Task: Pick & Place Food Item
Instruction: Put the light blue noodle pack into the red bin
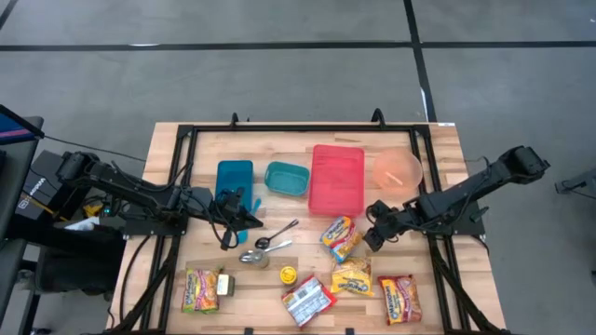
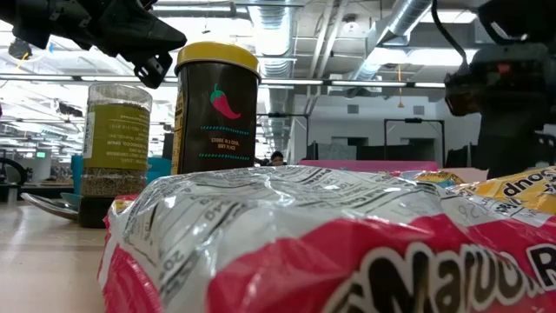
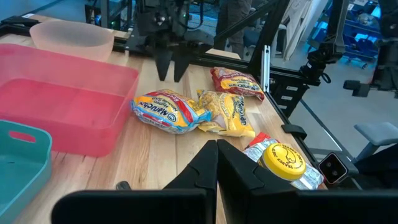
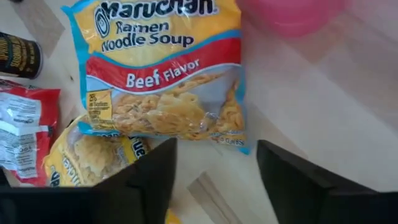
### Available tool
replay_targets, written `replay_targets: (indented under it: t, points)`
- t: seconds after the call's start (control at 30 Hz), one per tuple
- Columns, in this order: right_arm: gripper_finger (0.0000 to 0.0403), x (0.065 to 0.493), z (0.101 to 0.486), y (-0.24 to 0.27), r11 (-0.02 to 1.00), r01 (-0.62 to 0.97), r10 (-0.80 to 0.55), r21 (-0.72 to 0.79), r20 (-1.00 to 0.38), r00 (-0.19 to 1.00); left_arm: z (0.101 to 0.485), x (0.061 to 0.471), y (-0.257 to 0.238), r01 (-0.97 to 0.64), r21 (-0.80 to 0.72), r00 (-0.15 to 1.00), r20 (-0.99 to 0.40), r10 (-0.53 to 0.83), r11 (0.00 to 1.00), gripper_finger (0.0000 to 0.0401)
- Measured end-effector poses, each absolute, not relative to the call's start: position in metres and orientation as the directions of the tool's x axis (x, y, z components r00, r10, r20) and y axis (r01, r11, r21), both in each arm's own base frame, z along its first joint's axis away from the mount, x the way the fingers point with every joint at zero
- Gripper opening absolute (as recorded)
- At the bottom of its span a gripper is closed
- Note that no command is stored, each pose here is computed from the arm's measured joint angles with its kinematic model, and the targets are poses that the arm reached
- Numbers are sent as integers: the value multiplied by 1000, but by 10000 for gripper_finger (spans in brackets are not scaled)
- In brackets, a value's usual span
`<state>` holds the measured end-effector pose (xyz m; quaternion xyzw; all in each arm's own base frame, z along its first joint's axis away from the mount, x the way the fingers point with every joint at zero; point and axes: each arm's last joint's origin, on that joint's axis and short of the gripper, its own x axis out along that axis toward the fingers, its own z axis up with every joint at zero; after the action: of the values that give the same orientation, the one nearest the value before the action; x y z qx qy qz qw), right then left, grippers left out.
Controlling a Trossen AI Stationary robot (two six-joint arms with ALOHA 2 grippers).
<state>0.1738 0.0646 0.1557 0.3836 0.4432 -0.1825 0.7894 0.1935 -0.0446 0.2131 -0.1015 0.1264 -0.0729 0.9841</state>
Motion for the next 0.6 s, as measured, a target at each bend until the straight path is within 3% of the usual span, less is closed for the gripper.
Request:
replay_targets:
  t: [0.17,0.4,0.6]
  points:
    - [259,167,143,62,635,641,44,431,-848,528,213,194,-45,118,-219,957,-234,-169,969,0]
    - [260,165,128,61,616,570,88,544,-766,637,213,194,-45,118,-218,957,-234,-169,969,0]
    - [260,158,117,58,610,580,82,540,-771,632,213,194,-45,118,-218,957,-234,-169,969,0]
